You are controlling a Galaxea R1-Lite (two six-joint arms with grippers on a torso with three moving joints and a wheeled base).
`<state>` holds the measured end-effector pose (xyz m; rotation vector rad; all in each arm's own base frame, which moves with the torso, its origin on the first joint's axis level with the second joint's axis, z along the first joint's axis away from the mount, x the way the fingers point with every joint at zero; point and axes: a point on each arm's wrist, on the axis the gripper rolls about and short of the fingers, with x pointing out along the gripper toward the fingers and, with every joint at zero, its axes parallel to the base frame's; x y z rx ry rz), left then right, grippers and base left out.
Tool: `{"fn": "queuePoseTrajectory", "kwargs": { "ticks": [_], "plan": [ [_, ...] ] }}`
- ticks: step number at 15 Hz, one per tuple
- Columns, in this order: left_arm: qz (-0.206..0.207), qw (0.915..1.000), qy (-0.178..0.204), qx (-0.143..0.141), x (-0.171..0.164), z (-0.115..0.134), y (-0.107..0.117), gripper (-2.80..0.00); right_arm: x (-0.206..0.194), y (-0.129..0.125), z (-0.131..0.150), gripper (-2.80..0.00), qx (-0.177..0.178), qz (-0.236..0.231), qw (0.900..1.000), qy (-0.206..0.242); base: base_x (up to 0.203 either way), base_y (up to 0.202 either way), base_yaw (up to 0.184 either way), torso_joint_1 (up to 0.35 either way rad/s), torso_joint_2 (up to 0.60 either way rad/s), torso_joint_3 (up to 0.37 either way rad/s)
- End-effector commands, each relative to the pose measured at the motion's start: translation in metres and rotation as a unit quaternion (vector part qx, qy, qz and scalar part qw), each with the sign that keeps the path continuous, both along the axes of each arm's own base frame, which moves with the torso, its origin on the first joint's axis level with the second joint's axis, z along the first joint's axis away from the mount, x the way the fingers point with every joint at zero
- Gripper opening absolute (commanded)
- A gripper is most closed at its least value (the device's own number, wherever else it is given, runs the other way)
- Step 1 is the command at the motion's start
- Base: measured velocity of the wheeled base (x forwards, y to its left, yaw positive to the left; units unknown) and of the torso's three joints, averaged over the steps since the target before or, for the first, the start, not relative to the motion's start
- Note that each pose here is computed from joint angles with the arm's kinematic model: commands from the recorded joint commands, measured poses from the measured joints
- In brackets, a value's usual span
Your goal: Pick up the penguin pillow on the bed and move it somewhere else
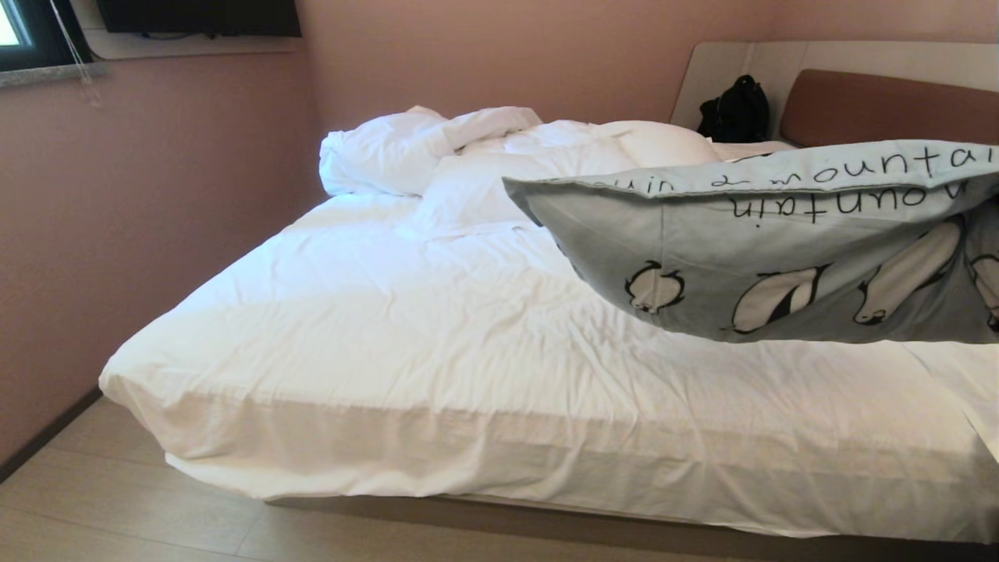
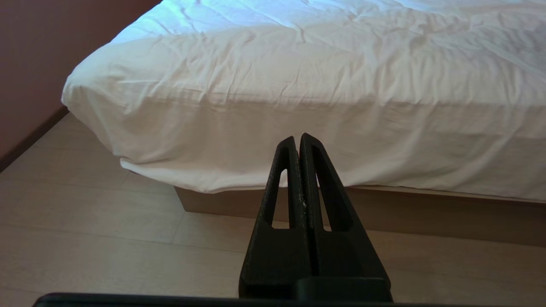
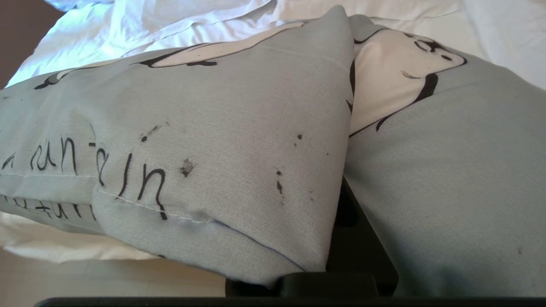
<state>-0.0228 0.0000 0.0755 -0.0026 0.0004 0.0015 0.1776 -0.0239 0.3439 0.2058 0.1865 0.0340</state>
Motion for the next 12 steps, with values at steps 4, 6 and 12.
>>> {"fn": "queuePoseTrajectory", "kwargs": {
  "ticks": [4,6,12],
  "plan": [
    [0.0,1.0,0.001,0.0,0.0,0.0,0.0,-2.8,-0.018,-0.004,0.008,-2.8,-0.03,-0.149,0.988,-0.015,0.0,0.0,0.0,0.0,0.0,0.0],
    [0.001,1.0,0.001,0.0,0.0,0.0,0.0,-2.8,-0.048,-0.004,0.016,-2.8,-0.042,-0.22,0.974,-0.033,0.0,0.0,0.0,0.0,0.0,0.0],
    [0.0,1.0,0.001,0.0,0.0,0.0,0.0,-2.8,-0.147,0.0,0.019,-2.8,-0.08,-0.402,0.912,-0.003,0.0,0.0,0.0,0.0,0.0,0.0]
  ]
}}
